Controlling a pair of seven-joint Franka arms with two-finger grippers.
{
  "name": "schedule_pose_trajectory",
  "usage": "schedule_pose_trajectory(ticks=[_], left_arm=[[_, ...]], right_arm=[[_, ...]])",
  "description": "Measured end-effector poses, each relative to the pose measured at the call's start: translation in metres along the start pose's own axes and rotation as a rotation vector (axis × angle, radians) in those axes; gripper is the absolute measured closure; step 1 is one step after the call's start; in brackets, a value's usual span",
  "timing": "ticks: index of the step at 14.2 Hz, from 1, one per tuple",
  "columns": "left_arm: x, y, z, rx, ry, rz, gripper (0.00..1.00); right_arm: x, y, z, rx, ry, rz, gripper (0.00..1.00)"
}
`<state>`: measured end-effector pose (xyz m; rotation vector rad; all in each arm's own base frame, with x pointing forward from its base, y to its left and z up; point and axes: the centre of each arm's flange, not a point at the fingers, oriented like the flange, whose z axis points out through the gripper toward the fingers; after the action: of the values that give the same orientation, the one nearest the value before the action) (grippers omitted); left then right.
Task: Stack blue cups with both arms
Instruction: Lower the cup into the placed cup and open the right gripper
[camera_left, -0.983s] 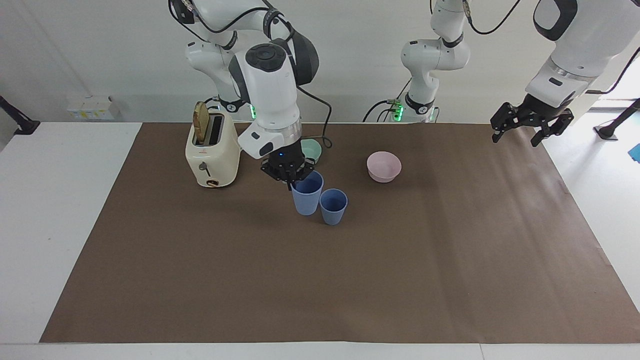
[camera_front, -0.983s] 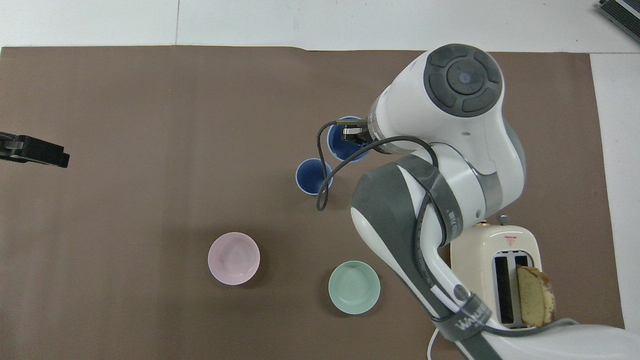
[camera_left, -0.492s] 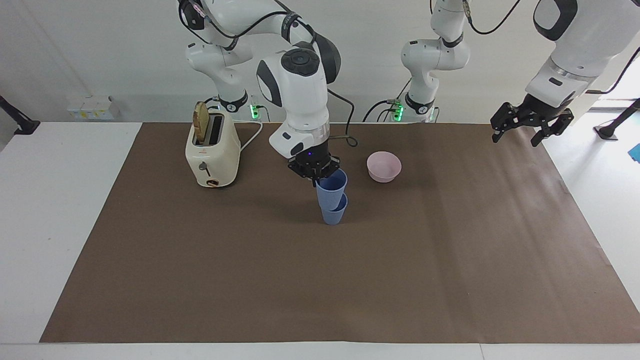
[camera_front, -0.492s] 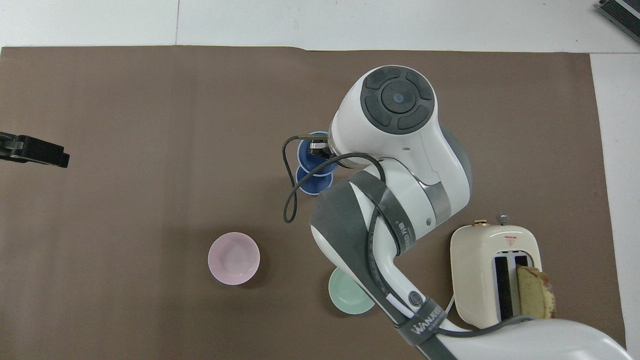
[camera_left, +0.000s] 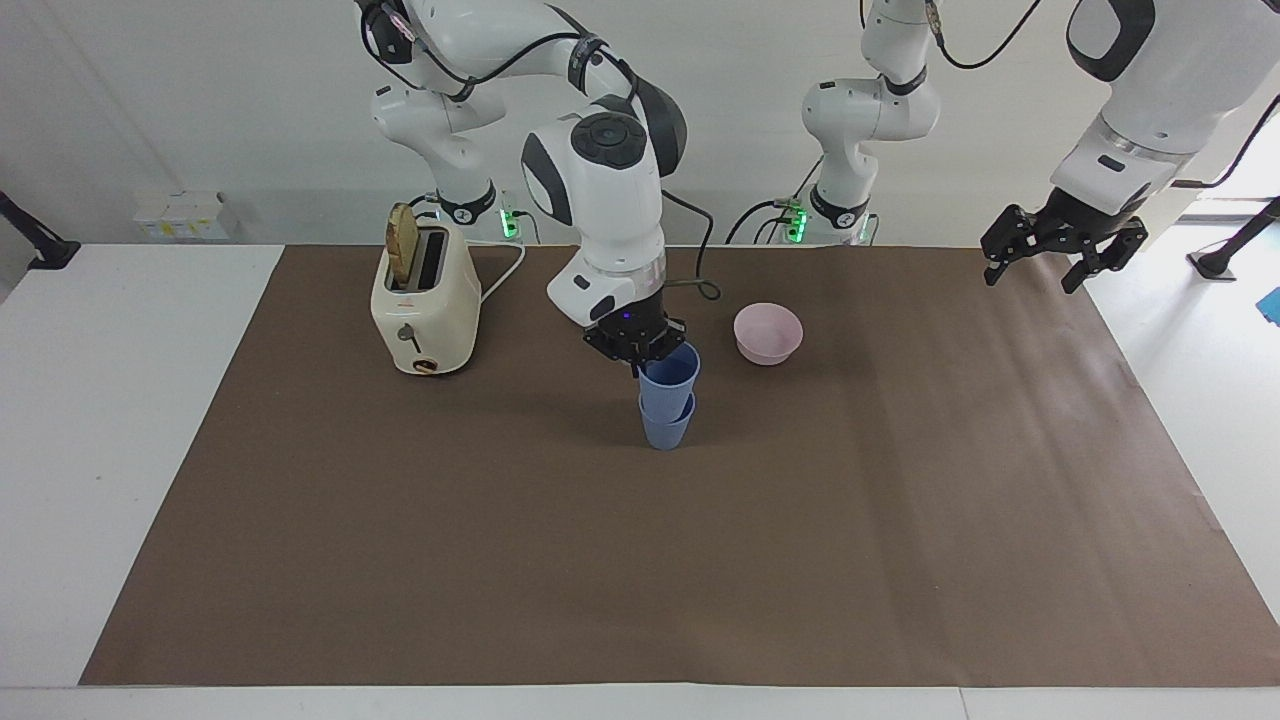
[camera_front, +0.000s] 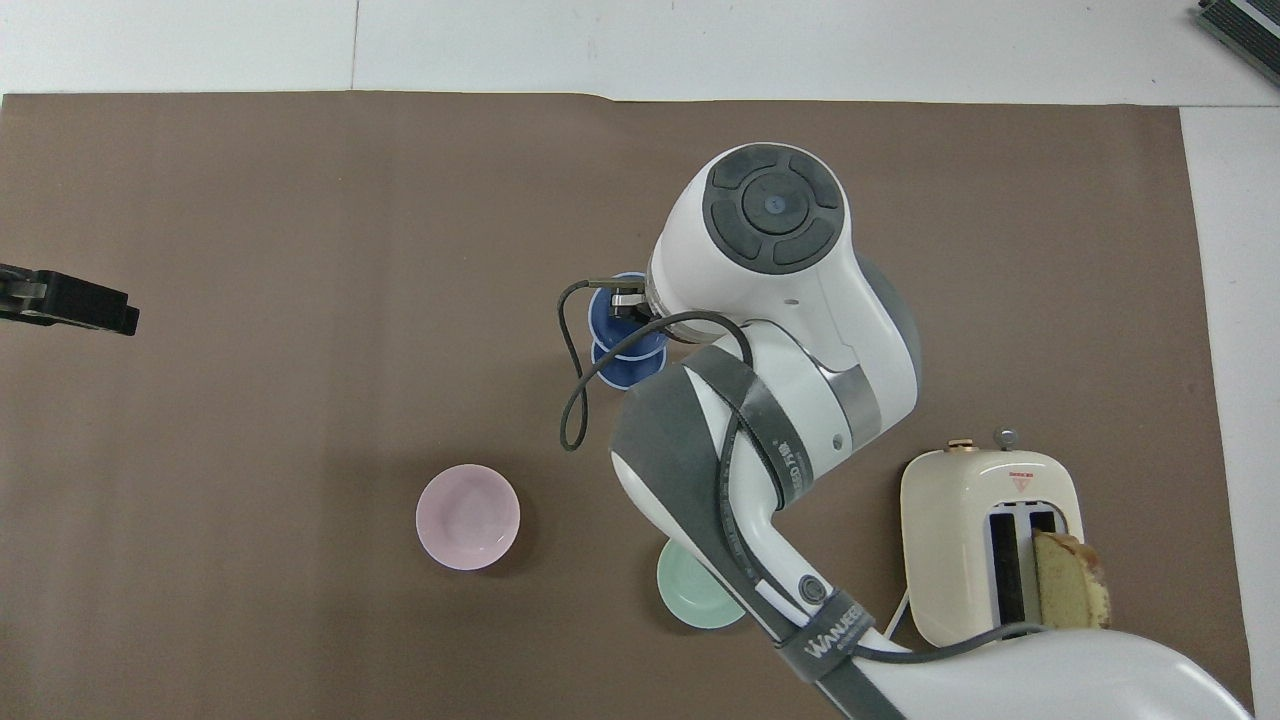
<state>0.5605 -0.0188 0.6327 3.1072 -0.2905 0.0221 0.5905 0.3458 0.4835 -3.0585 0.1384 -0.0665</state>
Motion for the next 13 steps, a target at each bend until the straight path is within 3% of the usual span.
schedule_pose_trajectory(ticks=[13], left_arm=[[0.0,0.0,0.0,0.0,0.0,0.0,0.0]], right_arm=[[-0.01,-0.002,0.031,-0.014,-0.024,-0.011,0.96]])
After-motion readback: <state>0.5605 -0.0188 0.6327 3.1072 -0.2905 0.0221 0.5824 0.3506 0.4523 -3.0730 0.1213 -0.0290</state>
